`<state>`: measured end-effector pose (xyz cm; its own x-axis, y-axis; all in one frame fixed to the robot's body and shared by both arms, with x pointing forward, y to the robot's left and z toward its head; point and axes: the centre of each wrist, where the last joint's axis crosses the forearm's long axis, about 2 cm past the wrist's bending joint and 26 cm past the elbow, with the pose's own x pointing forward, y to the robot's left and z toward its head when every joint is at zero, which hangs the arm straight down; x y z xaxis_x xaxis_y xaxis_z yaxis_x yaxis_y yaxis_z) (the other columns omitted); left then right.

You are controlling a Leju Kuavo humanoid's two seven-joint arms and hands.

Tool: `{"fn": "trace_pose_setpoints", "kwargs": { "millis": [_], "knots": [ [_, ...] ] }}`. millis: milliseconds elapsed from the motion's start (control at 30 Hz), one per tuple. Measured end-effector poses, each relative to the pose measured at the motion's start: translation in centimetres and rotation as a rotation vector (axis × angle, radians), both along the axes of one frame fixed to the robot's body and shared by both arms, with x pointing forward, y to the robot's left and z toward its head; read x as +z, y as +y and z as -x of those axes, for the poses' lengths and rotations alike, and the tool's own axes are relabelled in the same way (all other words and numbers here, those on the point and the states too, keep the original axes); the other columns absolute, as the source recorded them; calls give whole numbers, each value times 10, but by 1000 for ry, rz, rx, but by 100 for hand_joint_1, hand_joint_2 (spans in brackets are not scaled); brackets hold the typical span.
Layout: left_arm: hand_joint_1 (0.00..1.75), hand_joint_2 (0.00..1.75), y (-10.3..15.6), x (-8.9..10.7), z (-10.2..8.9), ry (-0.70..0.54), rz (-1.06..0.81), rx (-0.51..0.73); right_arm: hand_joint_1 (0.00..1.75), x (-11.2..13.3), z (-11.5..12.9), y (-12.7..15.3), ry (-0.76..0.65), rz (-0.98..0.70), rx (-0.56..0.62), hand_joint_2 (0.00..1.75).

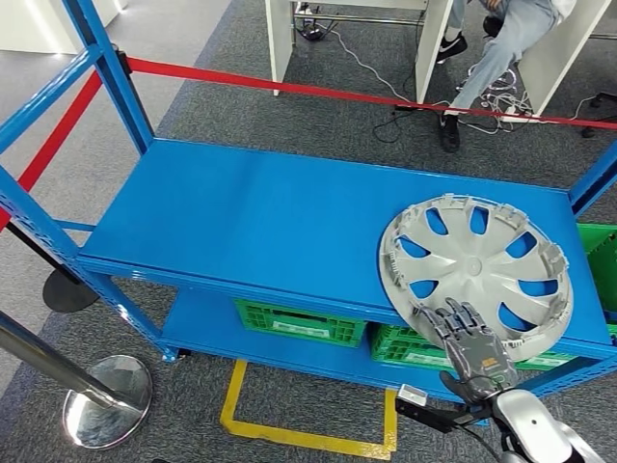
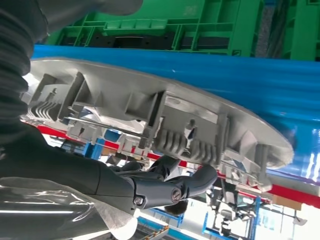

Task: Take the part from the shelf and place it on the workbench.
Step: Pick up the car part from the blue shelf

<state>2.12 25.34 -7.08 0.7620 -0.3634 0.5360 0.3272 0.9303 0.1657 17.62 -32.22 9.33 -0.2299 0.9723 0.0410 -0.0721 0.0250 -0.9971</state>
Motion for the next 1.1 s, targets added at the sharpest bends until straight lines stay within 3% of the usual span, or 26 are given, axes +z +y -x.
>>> {"fn": "trace_pose_setpoints", "kwargs": {
  "millis": [700, 1100],
  "knots": [
    [0, 0, -2, 8, 3, 4, 10, 0, 0, 4, -2, -3, -11, -52, -51, 175],
    [0, 0, -5, 8, 2, 7, 37, -17, 0, -6, -11, 2, 4, -80, -73, 175]
  ]
}}
